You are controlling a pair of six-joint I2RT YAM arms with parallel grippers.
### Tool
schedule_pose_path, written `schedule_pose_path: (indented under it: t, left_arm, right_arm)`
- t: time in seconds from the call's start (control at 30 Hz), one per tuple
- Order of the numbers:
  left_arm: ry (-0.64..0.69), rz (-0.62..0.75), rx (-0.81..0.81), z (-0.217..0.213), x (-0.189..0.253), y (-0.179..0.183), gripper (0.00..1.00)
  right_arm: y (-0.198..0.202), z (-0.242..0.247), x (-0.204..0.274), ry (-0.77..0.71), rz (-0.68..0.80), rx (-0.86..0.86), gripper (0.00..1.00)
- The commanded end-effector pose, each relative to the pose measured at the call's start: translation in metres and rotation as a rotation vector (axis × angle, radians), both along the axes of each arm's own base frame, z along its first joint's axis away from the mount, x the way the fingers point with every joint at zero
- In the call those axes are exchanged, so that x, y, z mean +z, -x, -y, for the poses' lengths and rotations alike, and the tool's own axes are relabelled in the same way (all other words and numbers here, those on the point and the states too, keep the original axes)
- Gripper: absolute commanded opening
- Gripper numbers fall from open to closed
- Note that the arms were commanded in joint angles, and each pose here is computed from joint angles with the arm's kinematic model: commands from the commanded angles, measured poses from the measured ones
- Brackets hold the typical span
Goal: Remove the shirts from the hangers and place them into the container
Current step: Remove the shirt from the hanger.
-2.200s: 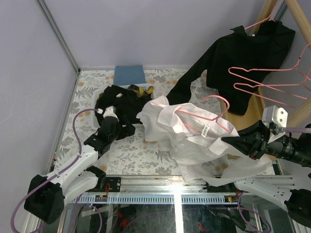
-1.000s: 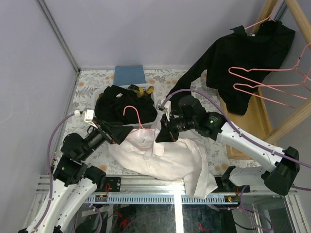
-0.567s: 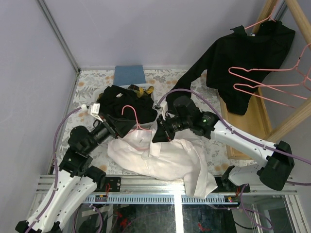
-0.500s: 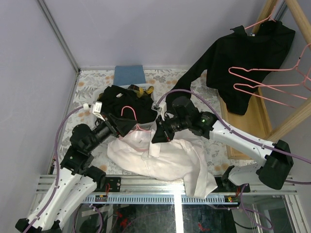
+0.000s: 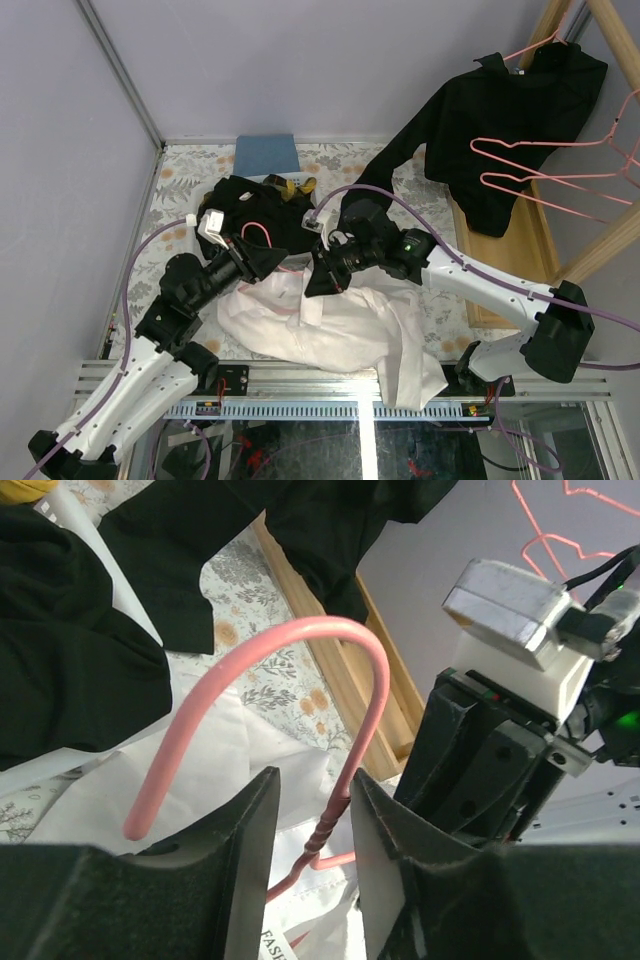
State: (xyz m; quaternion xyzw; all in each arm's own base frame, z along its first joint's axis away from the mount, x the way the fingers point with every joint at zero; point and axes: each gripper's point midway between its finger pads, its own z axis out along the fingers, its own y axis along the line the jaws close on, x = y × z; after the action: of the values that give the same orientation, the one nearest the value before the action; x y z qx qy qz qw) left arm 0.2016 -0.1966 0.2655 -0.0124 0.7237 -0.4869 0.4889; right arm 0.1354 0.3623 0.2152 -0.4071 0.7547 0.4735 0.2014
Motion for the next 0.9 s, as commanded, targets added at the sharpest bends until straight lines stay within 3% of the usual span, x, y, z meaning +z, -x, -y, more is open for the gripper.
schedule_pose_path:
  t: [0.0,0.07,0.13,0.27,0.33,0.43,0.53,0.63,0.73,0.87]
  left_arm:
    - [0.025,0.059,0.006,0.002,0.013,-0.002,0.27]
    - [0.022,0.056,-0.001,0.003,0.011,-0.001,0.13]
    - [0.016,0.058,-0.003,0.003,0.010,0.000,0.01]
    - [-0.006,0.058,0.019,-0.003,0.009,0.001,0.00]
    - [-0.013,0.060,0.020,-0.004,0.009,0.002,0.00]
    - [-0.031,0.051,0.027,-0.006,0.007,0.002,0.00]
    - [-0.032,0.040,0.024,-0.005,0.006,0.002,0.00]
    - [-0.040,0.024,0.022,-0.004,0.001,0.002,0.00]
    - [-0.058,0.005,0.034,-0.006,-0.002,0.000,0.00]
    - [-0.050,0.006,0.046,-0.008,-0.001,0.000,0.00]
  right_arm:
    - [-0.006,-0.014,0.031,-0.076,0.061,0.000,0.00]
    - [-0.005,-0.013,0.032,-0.079,0.065,-0.002,0.01]
    - [-0.007,-0.010,0.034,-0.079,0.078,-0.023,0.14]
    - [-0.017,0.005,0.035,-0.010,0.139,-0.098,0.58]
    - [-0.021,0.014,0.038,0.013,0.178,-0.129,0.65]
    - [-0.023,0.018,0.044,-0.001,0.200,-0.151,0.67]
    - [-0.023,0.017,0.049,-0.025,0.198,-0.162,0.64]
    - [-0.022,0.015,0.049,-0.036,0.198,-0.156,0.45]
    - [-0.020,0.011,0.049,-0.052,0.176,-0.147,0.20]
    - [-0.016,0.011,0.049,-0.057,0.166,-0.125,0.01]
